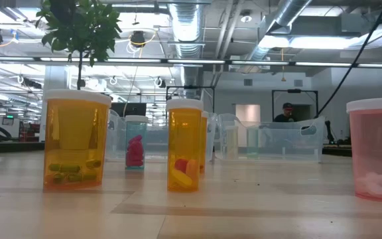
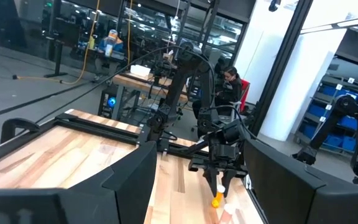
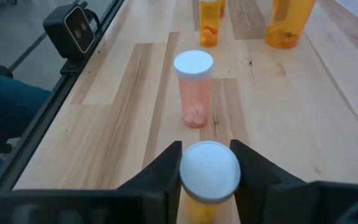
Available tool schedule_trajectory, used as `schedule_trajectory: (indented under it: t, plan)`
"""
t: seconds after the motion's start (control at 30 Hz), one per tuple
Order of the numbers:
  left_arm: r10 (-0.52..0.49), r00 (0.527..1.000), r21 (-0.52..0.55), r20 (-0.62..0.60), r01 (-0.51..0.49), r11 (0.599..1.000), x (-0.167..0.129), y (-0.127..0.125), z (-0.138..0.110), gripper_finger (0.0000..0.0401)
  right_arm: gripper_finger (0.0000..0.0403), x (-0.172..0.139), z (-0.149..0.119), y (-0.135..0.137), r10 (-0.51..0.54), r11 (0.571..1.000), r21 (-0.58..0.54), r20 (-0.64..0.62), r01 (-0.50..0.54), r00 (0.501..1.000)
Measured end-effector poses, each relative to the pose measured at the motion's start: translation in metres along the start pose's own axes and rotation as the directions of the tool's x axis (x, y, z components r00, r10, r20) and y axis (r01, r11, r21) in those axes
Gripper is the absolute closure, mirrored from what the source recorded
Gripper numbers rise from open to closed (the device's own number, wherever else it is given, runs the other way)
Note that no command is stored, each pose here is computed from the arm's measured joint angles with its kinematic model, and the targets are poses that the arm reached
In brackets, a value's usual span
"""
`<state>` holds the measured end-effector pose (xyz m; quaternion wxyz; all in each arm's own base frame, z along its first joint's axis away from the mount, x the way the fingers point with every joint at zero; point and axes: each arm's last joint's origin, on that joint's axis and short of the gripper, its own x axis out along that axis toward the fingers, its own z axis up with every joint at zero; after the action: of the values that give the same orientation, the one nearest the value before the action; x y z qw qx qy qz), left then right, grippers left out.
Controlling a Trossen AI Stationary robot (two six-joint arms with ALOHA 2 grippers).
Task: Pick and place medicine bottles into bin by pill shape (circle, oval)
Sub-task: Put the right small orange pill bottle into the right transparent bin
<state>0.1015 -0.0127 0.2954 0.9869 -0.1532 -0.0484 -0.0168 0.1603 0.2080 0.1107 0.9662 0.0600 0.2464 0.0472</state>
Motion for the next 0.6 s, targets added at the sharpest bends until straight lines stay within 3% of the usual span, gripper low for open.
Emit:
schedule_trajectory:
  t: [0.33, 0.6]
  plan:
    - [0.001, 1.0, 0.001, -0.004, -0.001, 1.0, 0.0, 0.0, 0.0, 0.0166, 0.0281, 0.001, 0.005, -0.004, -0.046, 0.999, -0.015, 0.034, 0.047, 0.998]
    - [0.002, 1.0, 0.001, -0.009, -0.002, 1.0, 0.0, 0.0, -0.001, 0.0166, 0.0283, -0.008, 0.049, -0.023, -0.108, 0.985, -0.121, 0.139, 0.125, 0.984]
